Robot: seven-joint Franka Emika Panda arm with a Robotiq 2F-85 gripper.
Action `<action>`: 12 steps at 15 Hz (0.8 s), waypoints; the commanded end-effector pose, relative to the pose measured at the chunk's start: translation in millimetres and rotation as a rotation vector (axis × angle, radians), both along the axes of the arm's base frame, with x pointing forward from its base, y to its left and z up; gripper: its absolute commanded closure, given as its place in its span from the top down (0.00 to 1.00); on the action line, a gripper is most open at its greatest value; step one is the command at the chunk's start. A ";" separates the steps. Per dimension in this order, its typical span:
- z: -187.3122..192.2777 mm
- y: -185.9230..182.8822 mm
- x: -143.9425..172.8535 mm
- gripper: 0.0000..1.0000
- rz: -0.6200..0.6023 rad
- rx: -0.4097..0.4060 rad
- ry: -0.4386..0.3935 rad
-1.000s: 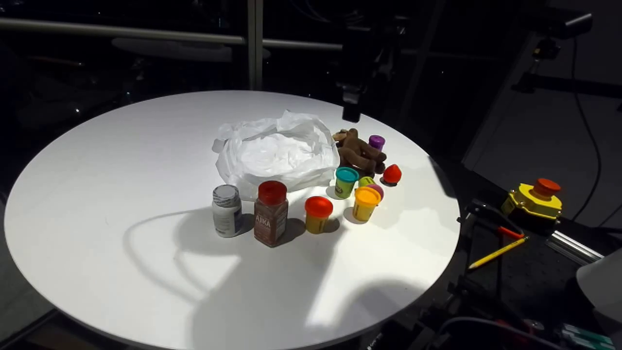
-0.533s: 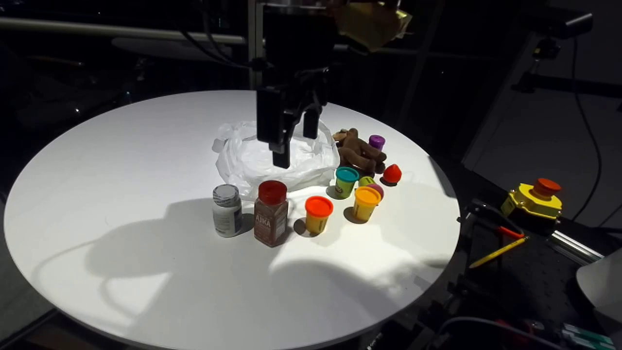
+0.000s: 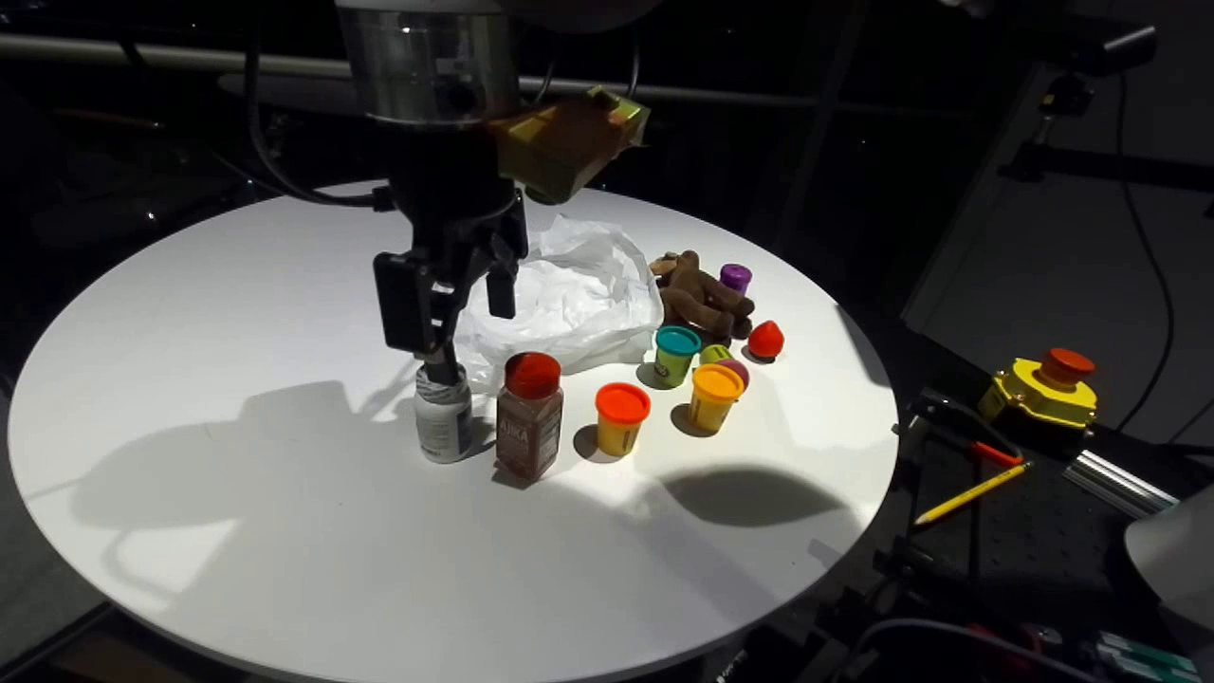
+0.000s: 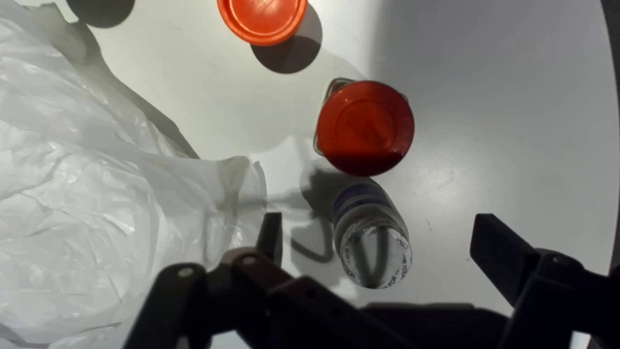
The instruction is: Pick up all the objects surrounding the white plate and arrange them on the plate
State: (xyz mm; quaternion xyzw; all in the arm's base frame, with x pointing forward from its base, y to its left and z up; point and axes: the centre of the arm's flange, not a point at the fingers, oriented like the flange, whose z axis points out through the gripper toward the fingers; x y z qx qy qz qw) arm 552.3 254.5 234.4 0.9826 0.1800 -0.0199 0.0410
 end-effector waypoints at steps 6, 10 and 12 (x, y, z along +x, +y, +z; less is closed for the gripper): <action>-32.4 11.1 42.6 1.00 0.062 0.029 0.016; -33.5 10.0 42.7 0.58 0.085 0.030 0.033; -27.6 9.1 36.1 0.42 0.100 0.020 0.040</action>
